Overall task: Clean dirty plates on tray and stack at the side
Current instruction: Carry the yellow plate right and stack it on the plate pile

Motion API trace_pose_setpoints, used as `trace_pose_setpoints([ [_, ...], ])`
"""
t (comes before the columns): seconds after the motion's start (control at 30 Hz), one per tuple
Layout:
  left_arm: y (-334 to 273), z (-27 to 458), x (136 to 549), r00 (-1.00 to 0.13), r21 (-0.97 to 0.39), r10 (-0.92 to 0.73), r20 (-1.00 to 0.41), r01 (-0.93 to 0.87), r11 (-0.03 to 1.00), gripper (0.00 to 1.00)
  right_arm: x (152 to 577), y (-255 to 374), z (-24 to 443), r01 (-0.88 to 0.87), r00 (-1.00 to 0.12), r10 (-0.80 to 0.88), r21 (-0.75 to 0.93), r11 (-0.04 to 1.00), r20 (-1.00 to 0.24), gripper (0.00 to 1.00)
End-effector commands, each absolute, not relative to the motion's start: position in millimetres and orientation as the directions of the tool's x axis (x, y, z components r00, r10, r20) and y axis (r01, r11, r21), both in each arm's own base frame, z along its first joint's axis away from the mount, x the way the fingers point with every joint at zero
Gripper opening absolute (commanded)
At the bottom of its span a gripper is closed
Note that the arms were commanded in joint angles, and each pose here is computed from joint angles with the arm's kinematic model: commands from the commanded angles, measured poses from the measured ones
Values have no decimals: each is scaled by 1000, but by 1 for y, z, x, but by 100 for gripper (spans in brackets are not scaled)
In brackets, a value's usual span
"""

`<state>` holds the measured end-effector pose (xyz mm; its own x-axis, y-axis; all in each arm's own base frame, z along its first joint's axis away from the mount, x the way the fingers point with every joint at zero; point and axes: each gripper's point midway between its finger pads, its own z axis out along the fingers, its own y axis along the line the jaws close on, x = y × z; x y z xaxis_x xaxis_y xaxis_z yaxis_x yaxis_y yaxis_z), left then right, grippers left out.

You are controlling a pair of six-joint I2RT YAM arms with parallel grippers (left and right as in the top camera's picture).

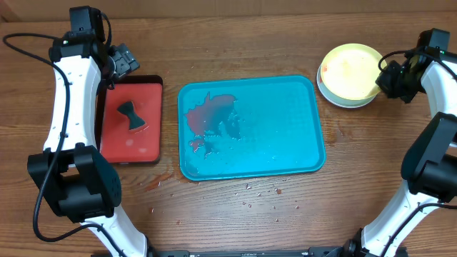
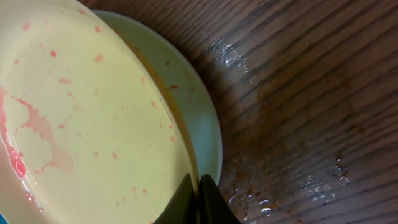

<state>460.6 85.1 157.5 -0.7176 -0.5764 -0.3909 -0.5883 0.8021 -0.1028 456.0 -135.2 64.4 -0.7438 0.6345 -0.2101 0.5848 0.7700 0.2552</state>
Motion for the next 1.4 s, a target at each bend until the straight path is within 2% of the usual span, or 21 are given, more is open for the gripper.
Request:
trace_pose_setpoints([
  [0.0,86,166,462,-715,-105,-567,-408,-580,808,100,458,-146,72,614,-715,657,234,754,-240,4],
  [0.03,86,166,462,-715,-105,-567,-408,-580,808,100,457,-144,71,612,-719,654,232,756,-236,4],
  [0.07,86,166,462,-715,-105,-567,-408,-580,808,100,457,-142,71,610,-722,652,232,758,-233,11],
  [0.1,86,166,462,-715,-105,-567,-408,-580,808,100,458,-139,71,606,-725,649,235,760,-231,30],
  [0.17,86,166,462,-715,-105,-567,-408,-581,807,100,458,-130,71,593,-736,642,253,765,-215,91],
  [0.2,86,166,462,-715,-105,-568,-408,-581,807,100,458,-123,71,574,-752,628,269,773,-201,100],
  [0.37,86,166,462,-715,-105,-567,-409,-581,807,100,450,-92,80,512,-804,580,347,786,-129,100],
  [0.5,86,166,462,-715,-105,-567,-408,-580,808,100,440,-65,121,381,-859,492,461,802,-146,100],
  [0.73,86,166,462,-715,-105,-567,-409,-581,807,100,387,-46,203,280,-884,412,457,844,-221,100],
  [0.87,86,166,462,-715,-105,-567,-408,-580,808,100,352,-32,231,263,-895,390,452,853,-215,100],
  [1.1,86,166,462,-715,-105,-568,-409,-581,807,100,307,11,236,234,-952,298,450,861,-74,100],
  [1.37,86,166,462,-715,-105,-567,-409,-581,807,100,302,31,236,185,-970,237,451,873,-62,100],
])
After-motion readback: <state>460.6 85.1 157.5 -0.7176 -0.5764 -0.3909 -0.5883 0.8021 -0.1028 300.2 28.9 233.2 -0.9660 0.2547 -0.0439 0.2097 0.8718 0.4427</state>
